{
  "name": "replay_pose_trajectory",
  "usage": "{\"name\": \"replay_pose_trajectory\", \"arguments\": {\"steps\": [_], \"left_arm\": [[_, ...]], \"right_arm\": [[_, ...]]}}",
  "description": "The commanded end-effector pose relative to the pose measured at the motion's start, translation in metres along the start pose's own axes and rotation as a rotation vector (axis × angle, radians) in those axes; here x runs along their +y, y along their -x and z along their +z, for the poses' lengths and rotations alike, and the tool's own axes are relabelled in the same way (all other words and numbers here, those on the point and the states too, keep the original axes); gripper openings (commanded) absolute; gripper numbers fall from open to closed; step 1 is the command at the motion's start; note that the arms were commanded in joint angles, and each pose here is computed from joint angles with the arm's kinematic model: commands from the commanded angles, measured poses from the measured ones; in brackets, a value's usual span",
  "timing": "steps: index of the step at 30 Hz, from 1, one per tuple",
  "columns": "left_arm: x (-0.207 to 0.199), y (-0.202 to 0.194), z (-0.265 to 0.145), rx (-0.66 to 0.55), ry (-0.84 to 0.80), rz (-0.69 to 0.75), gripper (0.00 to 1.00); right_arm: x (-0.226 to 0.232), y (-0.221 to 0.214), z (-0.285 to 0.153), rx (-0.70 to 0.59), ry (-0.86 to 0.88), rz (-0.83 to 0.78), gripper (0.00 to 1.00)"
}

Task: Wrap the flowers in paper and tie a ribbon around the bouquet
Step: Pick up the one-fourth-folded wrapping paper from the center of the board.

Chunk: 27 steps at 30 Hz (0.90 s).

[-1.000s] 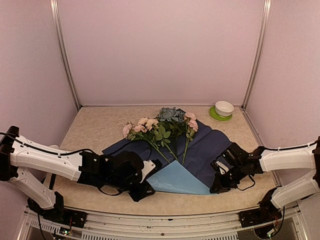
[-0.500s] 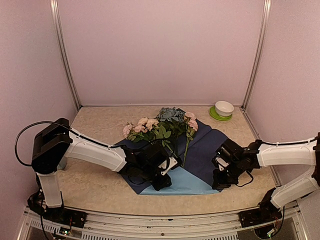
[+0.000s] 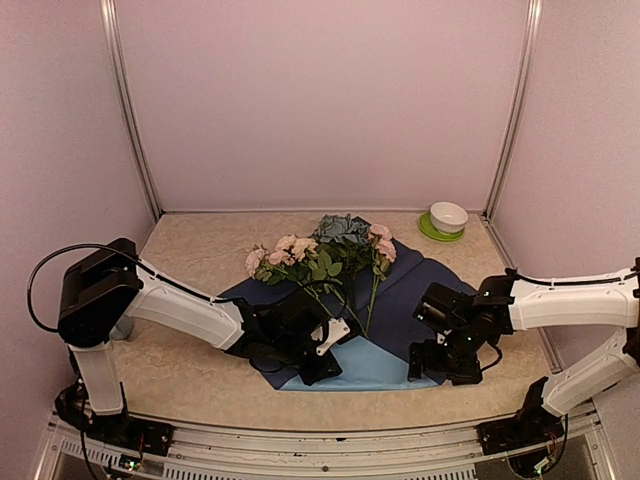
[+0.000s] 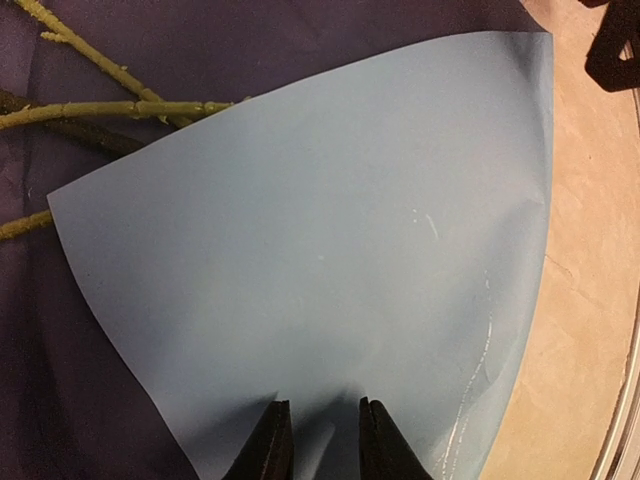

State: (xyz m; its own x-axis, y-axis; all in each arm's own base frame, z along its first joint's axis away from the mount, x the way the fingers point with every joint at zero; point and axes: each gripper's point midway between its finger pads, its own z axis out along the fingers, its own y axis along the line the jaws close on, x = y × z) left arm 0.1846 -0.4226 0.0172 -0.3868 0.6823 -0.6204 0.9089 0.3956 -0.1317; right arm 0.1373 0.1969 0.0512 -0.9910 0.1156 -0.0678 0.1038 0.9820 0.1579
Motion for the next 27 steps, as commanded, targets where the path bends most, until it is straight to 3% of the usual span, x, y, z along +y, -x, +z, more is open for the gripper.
{"name": "replay_pose_trajectory", "arguments": {"steps": [1,6,10,15,21,27], "left_arm": [[-0.004,-0.046,0.001,0.127,-0.043,0.008,0.24],[-0.014,-0.047,-0.003,0.107,-0.096,0.017,0.25],[-0.015,-0.047,-0.003,0.107,-0.102,0.019,0.25],[-0.015,-0.046,-0.003,0.107,-0.104,0.022,0.25],[-0.015,-0.046,-0.003,0.106,-0.103,0.018,0.24],[-0.015,-0.043,-0.006,0.106,-0.101,0.019,0.24]], "right_arm": [[-0.022,-0.017,0.008,0.038,-0.047,0.237,1.00],[-0.011,-0.011,0.022,0.057,0.086,0.273,0.86],[-0.015,-0.007,0.028,0.064,0.075,0.280,0.70],[-0.013,0.001,0.032,0.063,0.112,0.296,0.63],[-0.015,0.003,0.038,0.067,0.118,0.300,0.45],[-0.021,0.003,0.040,0.054,0.111,0.288,0.17]]}}
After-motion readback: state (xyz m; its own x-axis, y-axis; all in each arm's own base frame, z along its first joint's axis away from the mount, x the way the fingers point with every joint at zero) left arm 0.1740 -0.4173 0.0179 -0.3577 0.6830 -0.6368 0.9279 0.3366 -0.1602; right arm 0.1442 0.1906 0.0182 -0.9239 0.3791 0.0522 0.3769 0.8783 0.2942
